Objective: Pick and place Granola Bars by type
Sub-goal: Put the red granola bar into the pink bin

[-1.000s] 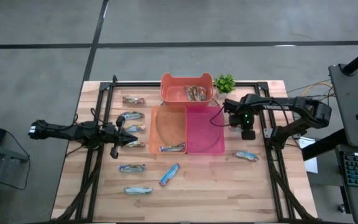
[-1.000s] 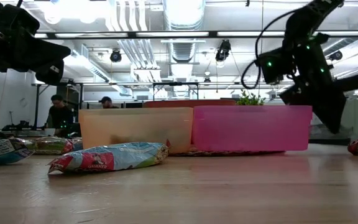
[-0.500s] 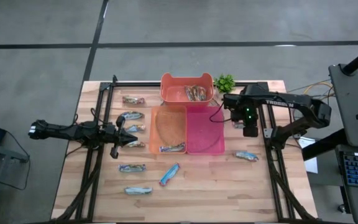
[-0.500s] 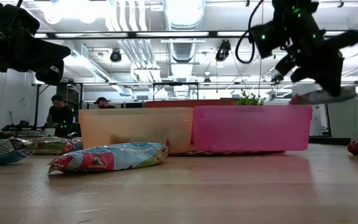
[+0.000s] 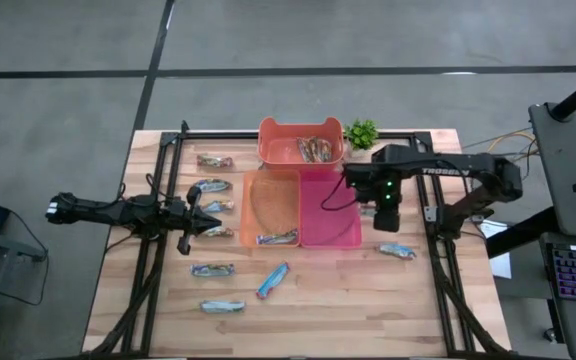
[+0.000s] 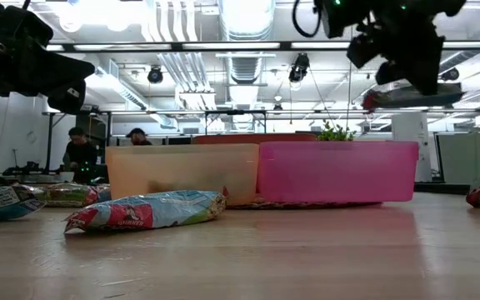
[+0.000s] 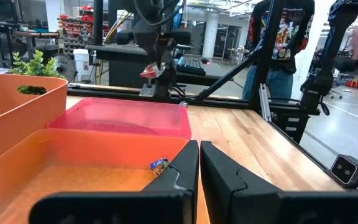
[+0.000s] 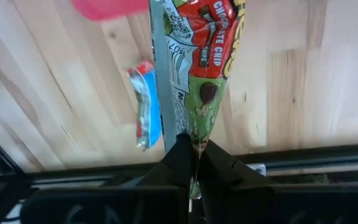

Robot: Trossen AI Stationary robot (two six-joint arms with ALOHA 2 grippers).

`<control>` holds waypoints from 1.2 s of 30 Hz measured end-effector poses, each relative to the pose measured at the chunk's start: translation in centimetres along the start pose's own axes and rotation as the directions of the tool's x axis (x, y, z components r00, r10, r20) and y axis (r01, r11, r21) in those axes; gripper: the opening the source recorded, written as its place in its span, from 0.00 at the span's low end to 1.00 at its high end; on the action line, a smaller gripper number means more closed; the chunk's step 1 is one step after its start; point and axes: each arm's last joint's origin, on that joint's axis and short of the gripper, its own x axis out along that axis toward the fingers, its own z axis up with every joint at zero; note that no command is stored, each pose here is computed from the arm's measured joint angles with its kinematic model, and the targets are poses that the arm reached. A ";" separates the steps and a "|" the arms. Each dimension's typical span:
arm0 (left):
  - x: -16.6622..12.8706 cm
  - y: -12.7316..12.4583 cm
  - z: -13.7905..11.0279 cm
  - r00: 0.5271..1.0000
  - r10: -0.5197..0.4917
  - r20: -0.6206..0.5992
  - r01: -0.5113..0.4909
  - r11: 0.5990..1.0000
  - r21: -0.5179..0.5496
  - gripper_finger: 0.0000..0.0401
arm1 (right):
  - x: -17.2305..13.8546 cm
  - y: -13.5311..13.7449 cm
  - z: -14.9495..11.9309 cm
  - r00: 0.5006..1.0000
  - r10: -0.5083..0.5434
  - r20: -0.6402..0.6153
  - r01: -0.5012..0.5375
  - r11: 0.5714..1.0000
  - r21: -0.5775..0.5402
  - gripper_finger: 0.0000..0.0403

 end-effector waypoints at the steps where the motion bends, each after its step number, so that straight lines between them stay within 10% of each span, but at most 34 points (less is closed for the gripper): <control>1: 0.0 0.0 0.0 1.000 0.000 0.000 0.000 1.000 0.000 0.00 | 0.0 0.3 0.5 1.000 -0.003 -0.004 0.003 1.000 -0.005 0.02; 36: 0.0 0.0 0.0 1.000 0.000 0.000 0.000 1.000 0.000 0.00 | 4.6 6.9 13.6 0.998 -0.029 0.062 0.034 0.996 -0.080 0.02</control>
